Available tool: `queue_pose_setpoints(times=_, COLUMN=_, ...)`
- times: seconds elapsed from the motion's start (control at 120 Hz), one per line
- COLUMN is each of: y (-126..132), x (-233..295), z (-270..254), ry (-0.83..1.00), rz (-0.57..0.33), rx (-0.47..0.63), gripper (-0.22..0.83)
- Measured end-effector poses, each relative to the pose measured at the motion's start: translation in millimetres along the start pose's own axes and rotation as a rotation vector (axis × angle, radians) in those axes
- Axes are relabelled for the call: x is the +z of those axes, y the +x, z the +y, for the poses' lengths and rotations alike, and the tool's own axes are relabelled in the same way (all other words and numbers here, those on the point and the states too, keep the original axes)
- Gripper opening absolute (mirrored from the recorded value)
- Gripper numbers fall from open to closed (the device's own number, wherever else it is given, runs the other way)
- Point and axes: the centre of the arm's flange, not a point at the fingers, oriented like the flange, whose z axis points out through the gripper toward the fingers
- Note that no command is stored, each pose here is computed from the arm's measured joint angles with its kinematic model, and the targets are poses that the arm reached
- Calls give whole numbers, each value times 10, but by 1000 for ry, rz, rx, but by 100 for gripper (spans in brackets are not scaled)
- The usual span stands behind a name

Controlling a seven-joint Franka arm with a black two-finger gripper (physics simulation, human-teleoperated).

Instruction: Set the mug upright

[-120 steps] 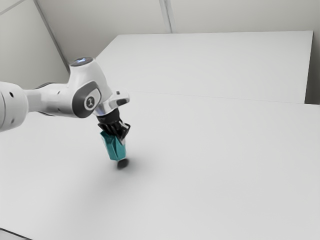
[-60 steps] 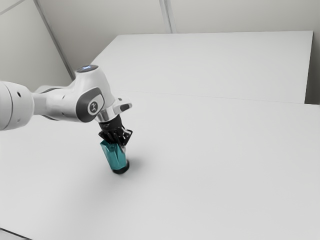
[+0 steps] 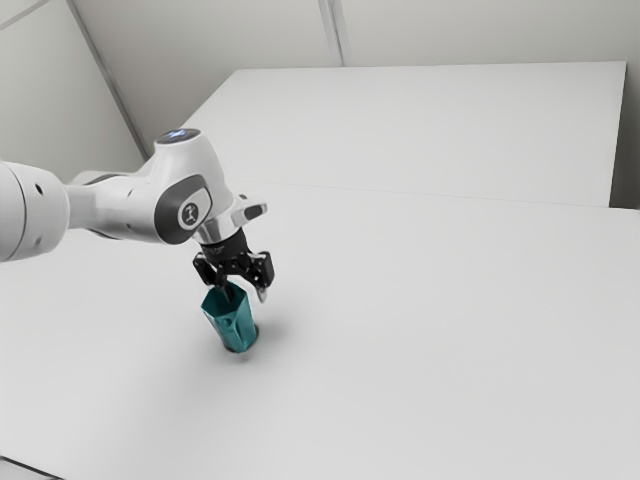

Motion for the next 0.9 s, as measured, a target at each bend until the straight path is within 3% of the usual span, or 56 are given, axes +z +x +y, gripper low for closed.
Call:
queue_pose_setpoints(times=0.408, y=86, x=-616, z=36, ry=8, rz=92, rx=-35, gripper=49)
queue_pose_setpoints(times=0.725, y=481, x=-1871, z=-66, ry=-2, rz=171, rx=39, gripper=59)
queue_pose_setpoints(times=0.9, y=501, x=-2599, z=-289, ry=11, rz=211, rx=109, gripper=60)
